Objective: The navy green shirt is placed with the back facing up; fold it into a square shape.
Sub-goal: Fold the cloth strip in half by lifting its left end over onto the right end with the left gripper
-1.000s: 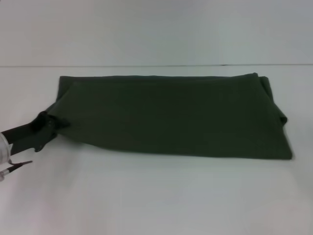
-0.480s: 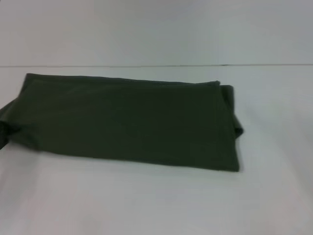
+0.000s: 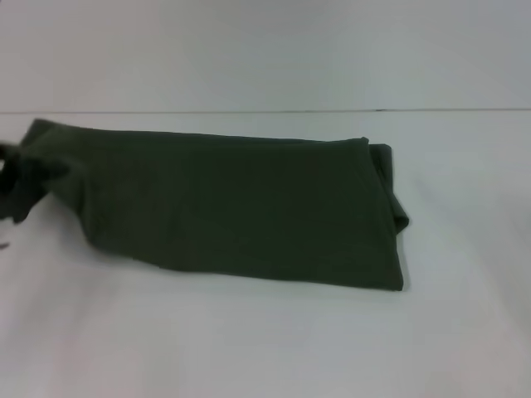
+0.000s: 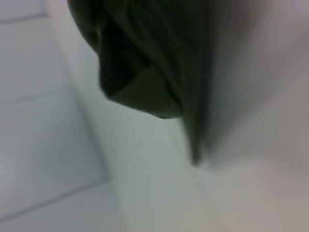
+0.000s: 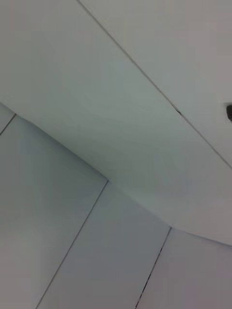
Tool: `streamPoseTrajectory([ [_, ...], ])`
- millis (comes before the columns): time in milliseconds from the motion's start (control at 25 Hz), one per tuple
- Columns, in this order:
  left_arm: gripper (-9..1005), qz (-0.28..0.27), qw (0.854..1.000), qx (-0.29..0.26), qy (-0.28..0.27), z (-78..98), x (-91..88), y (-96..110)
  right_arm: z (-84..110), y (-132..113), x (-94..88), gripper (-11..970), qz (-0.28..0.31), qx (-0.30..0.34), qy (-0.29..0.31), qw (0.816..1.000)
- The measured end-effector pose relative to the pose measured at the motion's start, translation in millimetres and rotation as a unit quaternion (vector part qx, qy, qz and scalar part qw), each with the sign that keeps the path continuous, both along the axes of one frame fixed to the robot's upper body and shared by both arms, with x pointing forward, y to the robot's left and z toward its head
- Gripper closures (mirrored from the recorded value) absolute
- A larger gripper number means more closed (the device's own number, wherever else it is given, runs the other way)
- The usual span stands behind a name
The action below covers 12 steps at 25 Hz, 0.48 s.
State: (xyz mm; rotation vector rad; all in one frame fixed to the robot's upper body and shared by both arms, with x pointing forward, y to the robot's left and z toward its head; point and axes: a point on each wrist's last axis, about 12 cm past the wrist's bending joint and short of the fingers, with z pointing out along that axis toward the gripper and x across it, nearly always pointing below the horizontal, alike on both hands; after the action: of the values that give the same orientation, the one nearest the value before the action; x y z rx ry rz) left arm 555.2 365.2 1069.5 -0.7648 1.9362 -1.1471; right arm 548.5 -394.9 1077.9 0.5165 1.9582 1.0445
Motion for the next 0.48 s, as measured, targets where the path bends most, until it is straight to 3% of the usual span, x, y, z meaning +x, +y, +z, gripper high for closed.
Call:
streamPoseTrajectory([
  [240, 941, -0.062, 0.996, -0.028, -0.055, 32.4, 22.6, -25.2, -0.4, 0.1, -0.2, 227, 0.000, -0.002, -0.001, 1.000],
  [480, 916, -0.156, 0.982, -0.025, -0.103, 60.8, 41.8, -80.0, -0.6, 2.3, 0.8, 226, 0.003, -0.002, -0.001, 1.000],
])
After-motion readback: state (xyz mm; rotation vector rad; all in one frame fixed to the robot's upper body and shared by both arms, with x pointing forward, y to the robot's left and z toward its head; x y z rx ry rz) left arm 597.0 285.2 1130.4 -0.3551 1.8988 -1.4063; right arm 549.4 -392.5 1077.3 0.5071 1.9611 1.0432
